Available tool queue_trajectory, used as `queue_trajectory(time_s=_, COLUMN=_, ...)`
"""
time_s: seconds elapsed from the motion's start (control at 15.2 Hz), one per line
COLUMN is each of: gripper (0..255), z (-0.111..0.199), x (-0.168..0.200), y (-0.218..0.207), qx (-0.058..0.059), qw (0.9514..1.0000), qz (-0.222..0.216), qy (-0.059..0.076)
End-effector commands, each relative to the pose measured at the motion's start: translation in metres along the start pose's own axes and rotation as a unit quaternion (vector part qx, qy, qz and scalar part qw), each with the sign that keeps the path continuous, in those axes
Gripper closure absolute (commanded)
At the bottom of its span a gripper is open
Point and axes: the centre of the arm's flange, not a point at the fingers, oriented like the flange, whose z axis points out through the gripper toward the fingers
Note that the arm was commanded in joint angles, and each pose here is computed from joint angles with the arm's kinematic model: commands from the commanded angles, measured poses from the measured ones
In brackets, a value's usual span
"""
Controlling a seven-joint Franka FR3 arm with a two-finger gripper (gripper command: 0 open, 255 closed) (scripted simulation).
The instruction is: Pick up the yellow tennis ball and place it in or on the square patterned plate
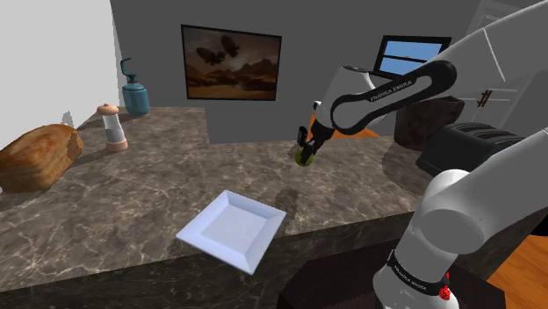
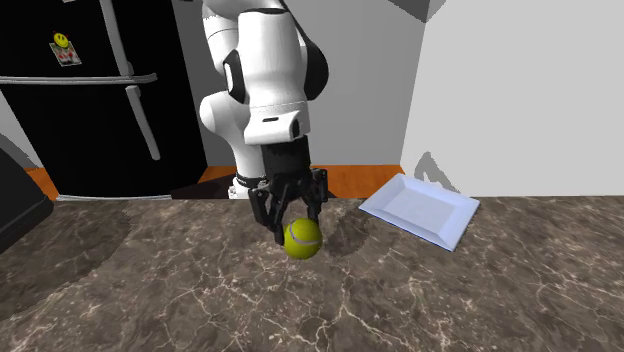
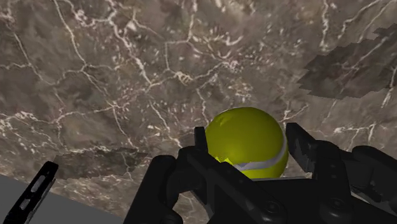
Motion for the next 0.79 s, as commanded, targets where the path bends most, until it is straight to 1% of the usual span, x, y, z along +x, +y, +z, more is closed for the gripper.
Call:
queue_trajectory(time_s=0.0, gripper=255, z=-0.01, x=0.004, y=0.001, qx=0.0, qw=1.0, qz=0.0, qy=0.0)
queue_trajectory(time_s=0.2, gripper=255, z=-0.021, x=0.007, y=0.001, qx=0.0, qw=1.0, qz=0.0, qy=0.0)
queue_trajectory(time_s=0.73, gripper=255, z=-0.027, x=0.014, y=-0.104, qx=0.0, qw=1.0, qz=0.0, qy=0.0)
